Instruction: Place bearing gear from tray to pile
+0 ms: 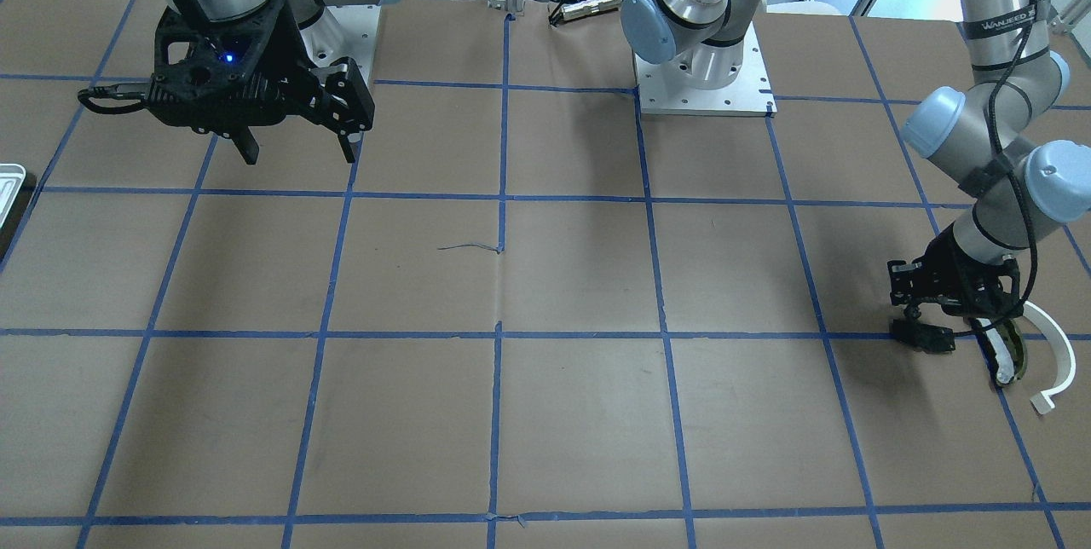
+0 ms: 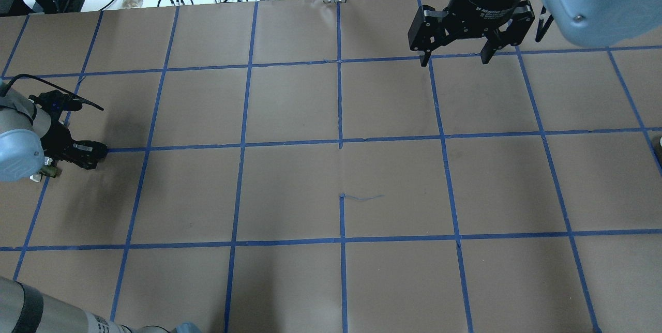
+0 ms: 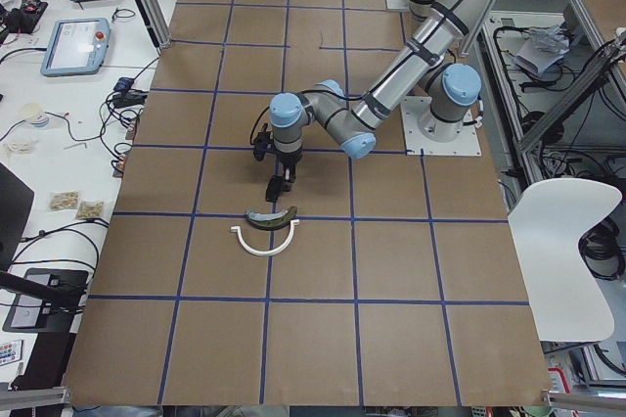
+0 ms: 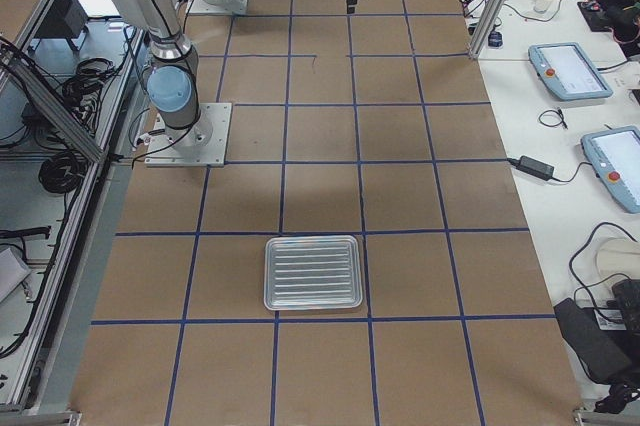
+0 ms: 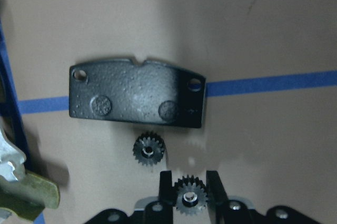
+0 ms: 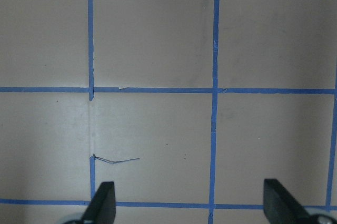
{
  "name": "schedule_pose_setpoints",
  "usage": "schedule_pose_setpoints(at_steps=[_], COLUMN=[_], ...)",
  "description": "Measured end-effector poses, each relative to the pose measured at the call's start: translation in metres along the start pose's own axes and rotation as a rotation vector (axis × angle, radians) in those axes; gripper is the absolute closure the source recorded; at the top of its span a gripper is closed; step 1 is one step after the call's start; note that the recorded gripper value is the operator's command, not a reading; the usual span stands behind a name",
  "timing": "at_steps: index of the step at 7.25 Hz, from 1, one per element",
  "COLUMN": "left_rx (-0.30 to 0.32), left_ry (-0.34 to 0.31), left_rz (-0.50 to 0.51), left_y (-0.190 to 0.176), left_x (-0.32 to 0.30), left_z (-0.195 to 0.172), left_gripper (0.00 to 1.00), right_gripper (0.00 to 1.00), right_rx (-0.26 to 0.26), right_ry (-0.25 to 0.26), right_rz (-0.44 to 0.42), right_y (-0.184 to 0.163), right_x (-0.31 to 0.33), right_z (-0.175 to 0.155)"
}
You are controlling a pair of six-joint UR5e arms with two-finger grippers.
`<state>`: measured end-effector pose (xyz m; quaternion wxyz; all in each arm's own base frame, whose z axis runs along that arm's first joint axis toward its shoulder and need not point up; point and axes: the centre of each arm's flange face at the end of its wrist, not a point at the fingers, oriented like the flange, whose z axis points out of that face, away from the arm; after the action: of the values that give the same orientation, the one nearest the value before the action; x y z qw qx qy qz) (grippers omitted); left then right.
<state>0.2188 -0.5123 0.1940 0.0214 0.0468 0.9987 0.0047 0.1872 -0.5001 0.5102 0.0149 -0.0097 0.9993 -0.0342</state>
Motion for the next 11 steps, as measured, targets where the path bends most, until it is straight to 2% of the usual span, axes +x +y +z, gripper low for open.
schedule_pose_setpoints(at_steps=[1,2,4,6,7,9,10,11], left_rx=[0.000,-0.002,0.001,0.017,0.002,-0.038,-0.042,-0.019], left_ry=[0.006,0.010,0.004,-0.019,-0.008,0.016,0.018,0.023], left_rz=[0.000,-0.001,-0.001,0.001,-0.032,-0.178,-0.212,-0.213], left_y=[-0.002,-0.002,-0.003,-0.012,-0.033,-0.084,-0.088,-0.077], left_x=[-0.001,-0.001,-0.001,0.008,0.036,0.143,0.205,0.262], left_z=[0.003,0.006,0.003,-0.030,-0.069,-0.187,-0.244,-0.292], left_gripper=[0.18,0.00,0.00,0.00,0.00,0.00,0.00,0.00], right_gripper=[0.00,0.00,0.00,0.00,0.00,0.00,0.00,0.00], right_rx=[-0.001,-0.001,-0.001,-0.001,-0.001,-0.001,-0.001,0.000], right_ry=[-0.001,-0.001,-0.001,-0.001,-0.001,-0.001,-0.001,-0.002], right_rz=[0.000,0.000,0.000,0.000,0.000,0.000,0.000,0.000], right_y=[0.000,0.000,0.000,0.000,0.000,0.000,0.000,0.000], right_x=[0.000,0.000,0.000,0.000,0.000,0.000,0.000,0.000], right_z=[0.000,0.000,0.000,0.001,0.000,0.000,0.000,0.000])
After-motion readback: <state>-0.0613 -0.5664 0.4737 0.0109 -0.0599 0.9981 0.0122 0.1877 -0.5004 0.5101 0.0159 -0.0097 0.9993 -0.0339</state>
